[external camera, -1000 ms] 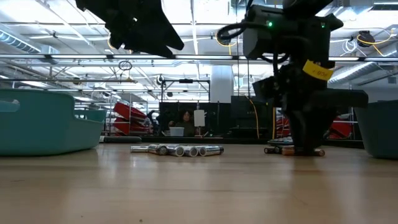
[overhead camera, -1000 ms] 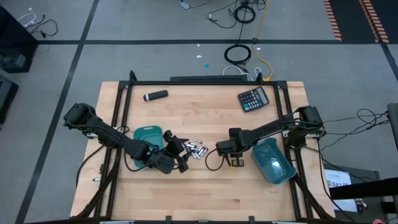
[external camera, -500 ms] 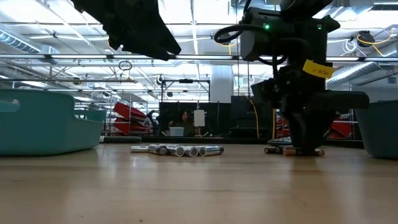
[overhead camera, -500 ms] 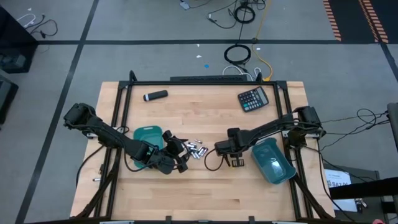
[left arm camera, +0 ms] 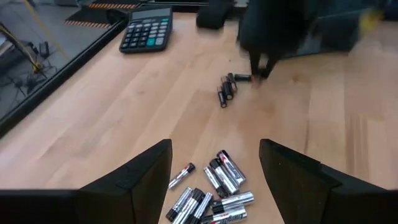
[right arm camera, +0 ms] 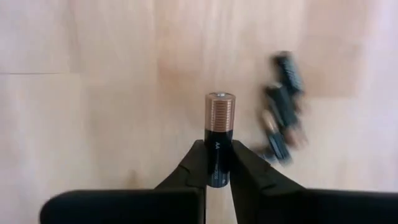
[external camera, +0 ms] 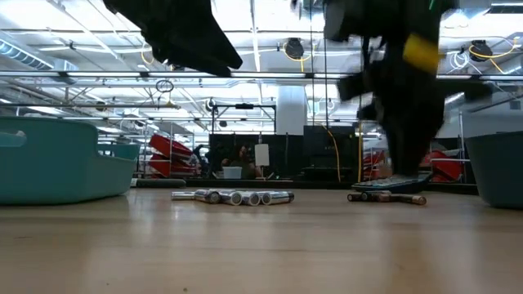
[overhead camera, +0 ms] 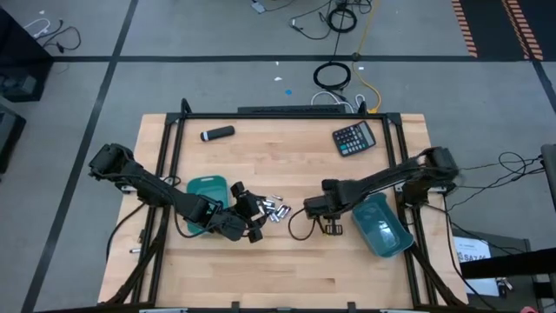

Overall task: Sort batteries
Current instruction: Prepare the light blue bin, then put the black battery into the blue bin

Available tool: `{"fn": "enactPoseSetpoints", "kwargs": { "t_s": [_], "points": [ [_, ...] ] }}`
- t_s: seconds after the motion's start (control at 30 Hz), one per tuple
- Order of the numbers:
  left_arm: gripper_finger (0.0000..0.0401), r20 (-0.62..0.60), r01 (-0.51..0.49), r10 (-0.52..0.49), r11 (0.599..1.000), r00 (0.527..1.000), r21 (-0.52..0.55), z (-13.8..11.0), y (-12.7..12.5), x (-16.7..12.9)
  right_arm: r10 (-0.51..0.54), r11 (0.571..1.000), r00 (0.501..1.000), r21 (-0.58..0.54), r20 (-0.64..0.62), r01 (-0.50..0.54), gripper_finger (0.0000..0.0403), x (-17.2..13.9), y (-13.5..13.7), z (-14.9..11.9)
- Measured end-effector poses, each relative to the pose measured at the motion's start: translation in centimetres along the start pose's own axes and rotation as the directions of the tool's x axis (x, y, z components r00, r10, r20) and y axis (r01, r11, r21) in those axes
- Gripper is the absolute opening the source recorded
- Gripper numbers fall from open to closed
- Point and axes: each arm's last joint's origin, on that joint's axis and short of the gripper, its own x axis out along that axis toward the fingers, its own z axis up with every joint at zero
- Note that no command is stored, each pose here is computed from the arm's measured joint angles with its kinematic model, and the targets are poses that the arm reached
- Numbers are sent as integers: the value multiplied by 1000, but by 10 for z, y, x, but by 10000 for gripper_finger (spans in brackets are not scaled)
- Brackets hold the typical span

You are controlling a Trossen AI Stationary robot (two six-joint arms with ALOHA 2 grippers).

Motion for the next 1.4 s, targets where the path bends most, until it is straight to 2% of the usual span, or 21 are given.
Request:
{"fn": "enactPoseSetpoints", "kwargs": {
  "t_s": [0.23, 0.43, 0.6, 0.73, 0.97, 1.07, 1.17, 1.27, 1.4],
  "points": [
    [253, -32, 79, -80, 996, 996, -33, -1, -2, 0, 26, 993, 1000, 116, 14, -27, 23, -76, -2, -36],
    [253, -35, 83, -87, 993, 996, -83, -1, -3, 0, 82, 966, 995, 250, -49, -68, 26, -107, 3, -75],
    [253, -38, 89, -92, 993, 995, -83, -1, -3, 0, 61, 962, 989, 270, -134, -23, 37, -100, 14, -92],
    [253, -46, 108, -112, 991, 993, -82, -1, -3, 0, 46, 970, 985, 242, -168, -4, 55, -87, 22, -101],
    [253, -61, 138, -143, 987, 988, -83, -2, -4, 0, 32, 974, 983, 228, -182, 10, 174, -78, 24, -106],
    [253, -62, 137, -142, 987, 988, -84, -2, -3, 0, 27, 984, 983, 177, -183, 6, 207, -79, 24, -106],
    [253, -67, 141, -147, 986, 987, -86, -1, -2, 1, 40, 991, 988, 129, -151, -20, 210, -76, 25, -103],
    [253, -70, 137, -143, 987, 987, -85, -1, -1, 2, 36, 994, 992, 108, -119, -23, 196, -66, 25, -101],
    [253, -72, 137, -143, 987, 987, -82, -2, -1, 2, -196, 976, 971, 67, -134, 206, 175, -54, 15, -107]
  ]
}}
